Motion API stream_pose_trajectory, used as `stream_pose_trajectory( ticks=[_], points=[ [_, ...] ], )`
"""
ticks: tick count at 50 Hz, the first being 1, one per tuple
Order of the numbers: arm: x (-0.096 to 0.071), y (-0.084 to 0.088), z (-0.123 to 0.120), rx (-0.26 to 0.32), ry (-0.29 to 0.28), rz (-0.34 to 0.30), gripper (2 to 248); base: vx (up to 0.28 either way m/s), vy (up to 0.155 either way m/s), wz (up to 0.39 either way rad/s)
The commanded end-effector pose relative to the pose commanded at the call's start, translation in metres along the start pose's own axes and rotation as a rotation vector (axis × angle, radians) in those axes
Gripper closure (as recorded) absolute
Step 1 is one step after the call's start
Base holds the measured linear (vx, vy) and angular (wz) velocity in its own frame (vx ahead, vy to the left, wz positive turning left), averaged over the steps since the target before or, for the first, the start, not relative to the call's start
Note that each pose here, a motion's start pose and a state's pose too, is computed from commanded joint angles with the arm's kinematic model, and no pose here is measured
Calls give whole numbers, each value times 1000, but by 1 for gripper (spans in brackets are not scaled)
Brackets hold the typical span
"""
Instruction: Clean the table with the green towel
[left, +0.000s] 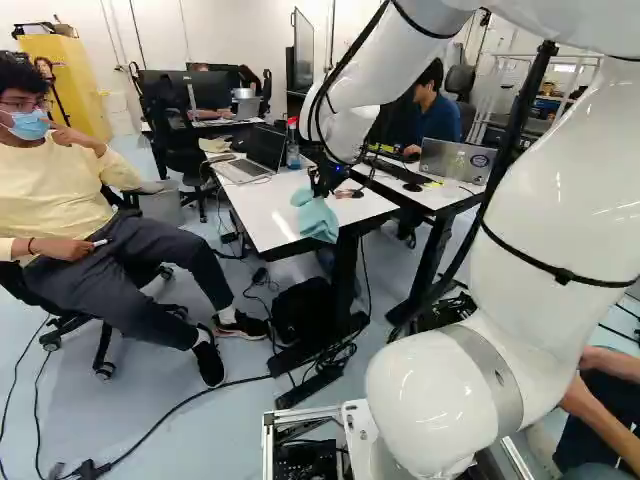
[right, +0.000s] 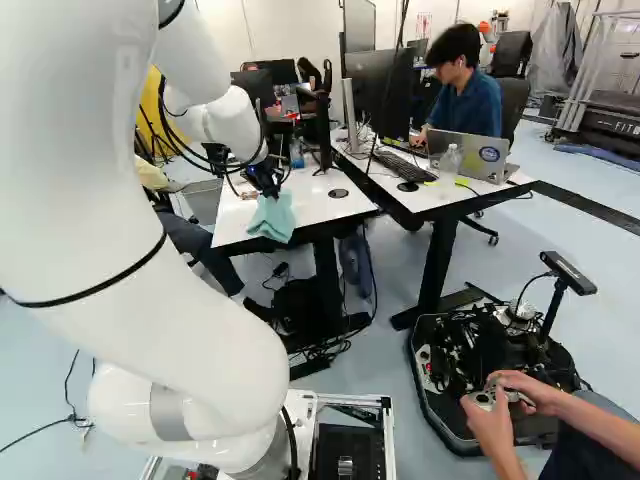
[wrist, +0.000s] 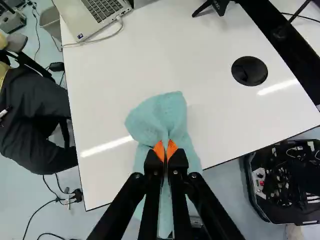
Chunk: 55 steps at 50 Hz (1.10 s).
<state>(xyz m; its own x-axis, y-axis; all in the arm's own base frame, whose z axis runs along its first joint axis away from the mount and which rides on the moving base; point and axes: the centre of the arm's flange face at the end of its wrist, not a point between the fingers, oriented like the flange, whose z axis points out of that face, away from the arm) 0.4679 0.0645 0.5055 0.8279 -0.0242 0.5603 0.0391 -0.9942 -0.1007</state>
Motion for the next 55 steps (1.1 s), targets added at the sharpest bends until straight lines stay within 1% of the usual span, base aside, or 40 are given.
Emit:
stream_pose_trajectory(
  ticks=[16, 42, 55],
  points=[
    [8, 22, 3, -35, 5, 0, 222, 0, 0, 0],
    [39, 61, 18, -101, 28, -40, 222, 0, 0, 0],
    [52, 81, 25, -127, 32, -34, 222, 0, 0, 0]
  ],
)
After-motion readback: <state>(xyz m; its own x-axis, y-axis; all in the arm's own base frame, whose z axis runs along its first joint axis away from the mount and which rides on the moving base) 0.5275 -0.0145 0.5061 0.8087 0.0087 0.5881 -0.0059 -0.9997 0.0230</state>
